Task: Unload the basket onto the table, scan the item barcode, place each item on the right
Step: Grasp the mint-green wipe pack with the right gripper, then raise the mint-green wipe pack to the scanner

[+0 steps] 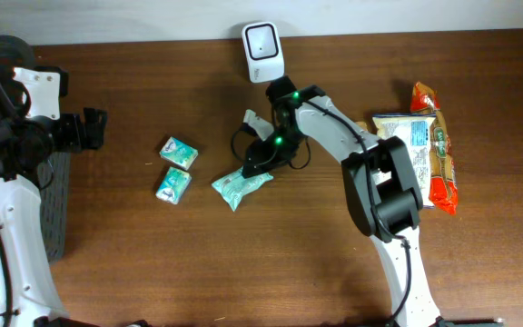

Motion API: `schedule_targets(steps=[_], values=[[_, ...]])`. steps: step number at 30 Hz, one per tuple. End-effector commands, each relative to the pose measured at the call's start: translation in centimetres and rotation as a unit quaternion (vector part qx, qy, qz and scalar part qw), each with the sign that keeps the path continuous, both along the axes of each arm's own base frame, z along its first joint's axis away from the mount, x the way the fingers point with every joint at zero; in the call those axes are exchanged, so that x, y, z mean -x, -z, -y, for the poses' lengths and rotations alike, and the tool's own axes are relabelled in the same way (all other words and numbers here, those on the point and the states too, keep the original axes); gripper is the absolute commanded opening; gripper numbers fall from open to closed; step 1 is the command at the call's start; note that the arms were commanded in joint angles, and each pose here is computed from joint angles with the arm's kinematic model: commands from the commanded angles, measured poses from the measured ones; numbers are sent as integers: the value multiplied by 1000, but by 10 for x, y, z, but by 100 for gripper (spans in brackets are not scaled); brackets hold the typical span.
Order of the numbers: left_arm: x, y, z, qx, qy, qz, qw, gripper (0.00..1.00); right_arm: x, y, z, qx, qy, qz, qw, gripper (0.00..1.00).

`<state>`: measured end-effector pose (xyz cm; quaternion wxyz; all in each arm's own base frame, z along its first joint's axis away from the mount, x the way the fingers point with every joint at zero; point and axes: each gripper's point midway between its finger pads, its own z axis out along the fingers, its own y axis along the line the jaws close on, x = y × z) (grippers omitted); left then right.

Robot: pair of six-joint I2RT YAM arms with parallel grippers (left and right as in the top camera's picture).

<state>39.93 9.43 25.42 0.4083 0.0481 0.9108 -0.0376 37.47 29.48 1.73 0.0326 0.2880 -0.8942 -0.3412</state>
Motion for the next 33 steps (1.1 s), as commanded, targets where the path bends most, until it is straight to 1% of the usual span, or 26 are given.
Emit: schedule_targets(steps=[1,3,4,6,8,10,13,14,15,16,17,18,19,20,22,25,27,28,30,31,33], values=[[0,-2,1,-2,6,5,1000,99,9,7,-9,0,14,-36,999,33],[0,-2,1,-2,6,5,1000,99,19,17,-5,11,23,-59,998,18],[0,-2,1,-2,6,4,1000,99,26,24,-2,17,23,-70,997,4],[0,-2,1,-2,6,4,1000,99,25,23,0,17,25,-70,997,4],[0,-2,1,-2,6,5,1000,99,14,7,5,5,37,-56,998,4],[0,-2,1,-2,6,5,1000,99,-4,-40,15,-35,57,-23,997,4],[0,-2,1,-2,6,5,1000,99,-14,-115,39,-69,85,28,994,4],[0,-2,1,-2,6,4,1000,99,-15,-144,51,-78,97,52,991,4],[0,-2,1,-2,6,4,1000,99,-16,-187,72,-76,139,86,984,4],[0,-2,1,-2,6,4,1000,99,-21,-202,92,-39,190,109,975,4],[0,-2,1,-2,6,4,1000,99,-25,-205,106,-5,228,118,966,4],[0,-2,1,-2,6,4,1000,99,-30,-217,135,62,307,146,938,4],[0,-2,1,-2,6,4,1000,99,-28,-229,145,81,339,165,923,4],[0,-2,1,-2,6,5,1000,99,-24,-240,144,72,349,167,919,4],[0,-2,1,-2,6,4,1000,99,-19,-245,144,67,368,152,915,4],[0,-2,1,-2,6,4,1000,99,-14,-244,136,49,357,136,923,4],[0,-2,1,-2,6,4,1000,99,-15,-240,136,51,352,136,925,4],[0,-2,1,-2,6,5,1000,99,-14,-230,133,49,337,135,930,4],[0,-2,1,-2,6,5,1000,99,-11,-223,119,16,287,141,947,4],[0,-2,1,-2,6,4,1000,99,-6,-217,105,-24,236,145,961,4],[0,-2,1,-2,6,5,1000,99,-5,-202,103,-29,226,144,963,4]])
